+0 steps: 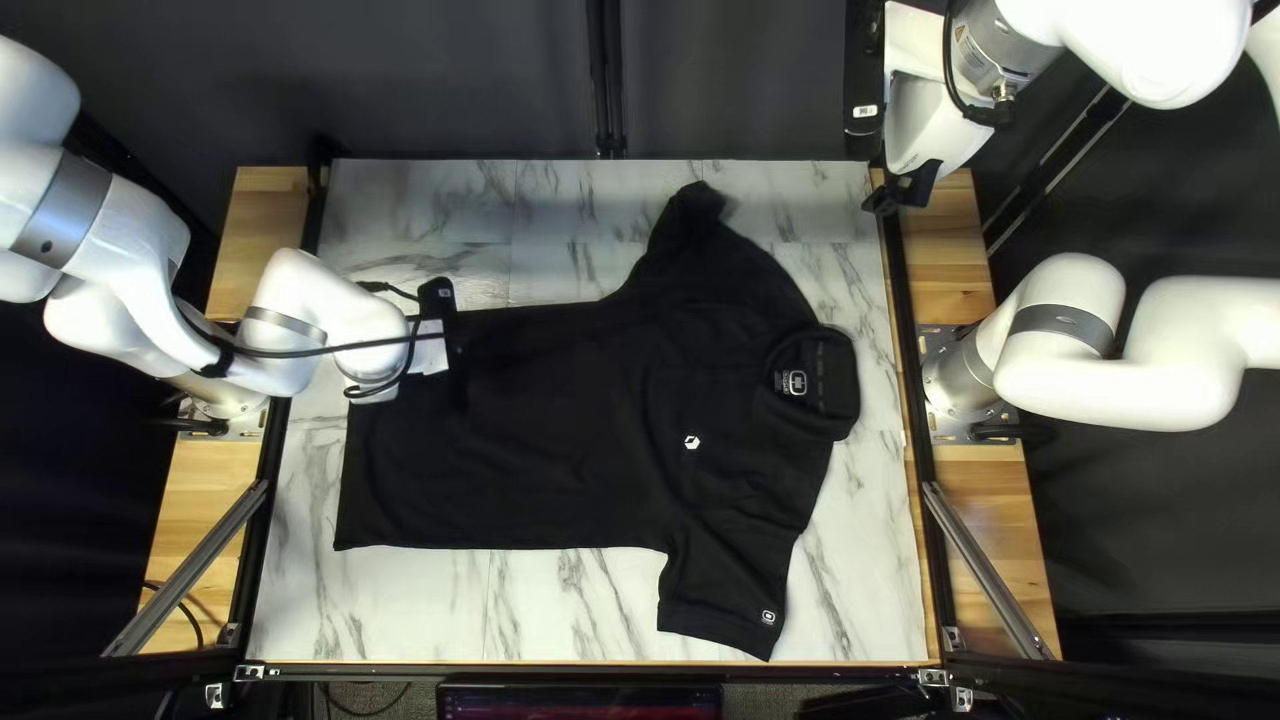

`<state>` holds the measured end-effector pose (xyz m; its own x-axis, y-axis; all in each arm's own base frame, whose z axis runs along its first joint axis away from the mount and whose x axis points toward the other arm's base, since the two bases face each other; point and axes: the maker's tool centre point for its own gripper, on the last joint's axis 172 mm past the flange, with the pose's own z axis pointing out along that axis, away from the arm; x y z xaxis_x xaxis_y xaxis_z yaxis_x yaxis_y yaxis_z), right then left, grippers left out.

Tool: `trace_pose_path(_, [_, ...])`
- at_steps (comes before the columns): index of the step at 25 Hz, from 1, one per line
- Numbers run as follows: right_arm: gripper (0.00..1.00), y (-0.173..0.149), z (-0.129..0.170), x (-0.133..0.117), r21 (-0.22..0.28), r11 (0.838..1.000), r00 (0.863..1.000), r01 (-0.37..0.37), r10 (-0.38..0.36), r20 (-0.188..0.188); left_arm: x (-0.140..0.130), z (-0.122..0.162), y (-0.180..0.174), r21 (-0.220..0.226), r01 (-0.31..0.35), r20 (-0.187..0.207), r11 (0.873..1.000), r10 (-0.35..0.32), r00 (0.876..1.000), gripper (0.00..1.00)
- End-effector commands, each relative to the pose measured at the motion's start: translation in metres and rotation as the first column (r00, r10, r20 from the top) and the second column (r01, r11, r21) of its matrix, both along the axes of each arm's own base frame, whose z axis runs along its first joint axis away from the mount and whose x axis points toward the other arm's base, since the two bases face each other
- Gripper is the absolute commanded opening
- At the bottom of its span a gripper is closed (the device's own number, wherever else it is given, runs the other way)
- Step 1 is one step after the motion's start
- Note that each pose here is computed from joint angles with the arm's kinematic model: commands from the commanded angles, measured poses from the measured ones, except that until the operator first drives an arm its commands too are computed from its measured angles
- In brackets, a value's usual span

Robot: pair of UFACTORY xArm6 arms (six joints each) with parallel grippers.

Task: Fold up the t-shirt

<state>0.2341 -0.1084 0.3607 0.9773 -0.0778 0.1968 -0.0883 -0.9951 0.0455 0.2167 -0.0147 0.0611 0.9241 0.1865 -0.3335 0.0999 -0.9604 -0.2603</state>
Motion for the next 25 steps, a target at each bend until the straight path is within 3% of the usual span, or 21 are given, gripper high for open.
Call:
trace_pose_path(1, [1.00,0.000,0.000,0.000,0.000,1.000,1.000,0.000,0.000,0.000,0.002,0.015,0.006,0.005,0.026,-0.011,1.000,-0.026,1.000,0.00])
trace_pose_path(5, [1.00,0.000,0.000,0.000,0.000,1.000,1.000,0.000,0.000,0.000,0.000,0.030,0.014,0.021,0.034,-0.022,0.999,-0.034,0.999,0.00])
trace_pose_path(9, [1.00,0.000,0.000,0.000,0.000,1.000,1.000,0.000,0.000,0.000,-0.012,0.026,0.012,0.029,0.044,-0.027,0.999,-0.043,0.999,0.00])
trace_pose_path(16, [1.00,0.000,0.000,0.000,0.000,1.000,1.000,0.000,0.000,0.000,-0.017,0.001,-0.014,0.001,0.120,-0.041,0.993,-0.120,0.992,0.01])
trace_pose_path(22, [1.00,0.000,0.000,0.000,0.000,1.000,1.000,0.000,0.000,0.000,-0.010,-0.017,-0.032,-0.045,0.220,-0.064,0.975,-0.222,0.973,0.01])
trace_pose_path(23, [1.00,0.000,0.000,0.000,0.000,1.000,1.000,0.000,0.000,0.000,-0.010,-0.019,-0.034,-0.057,0.236,-0.067,0.970,-0.239,0.969,0.07])
trace_pose_path(24, [1.00,0.000,0.000,0.000,0.000,1.000,1.000,0.000,0.000,0.000,-0.010,-0.020,-0.034,-0.065,0.245,-0.069,0.967,-0.249,0.966,0.61])
trace_pose_path(25, [1.00,0.000,0.000,0.000,0.000,1.000,1.000,0.000,0.000,0.000,-0.009,-0.020,-0.037,-0.081,0.267,-0.073,0.960,-0.272,0.959,0.92])
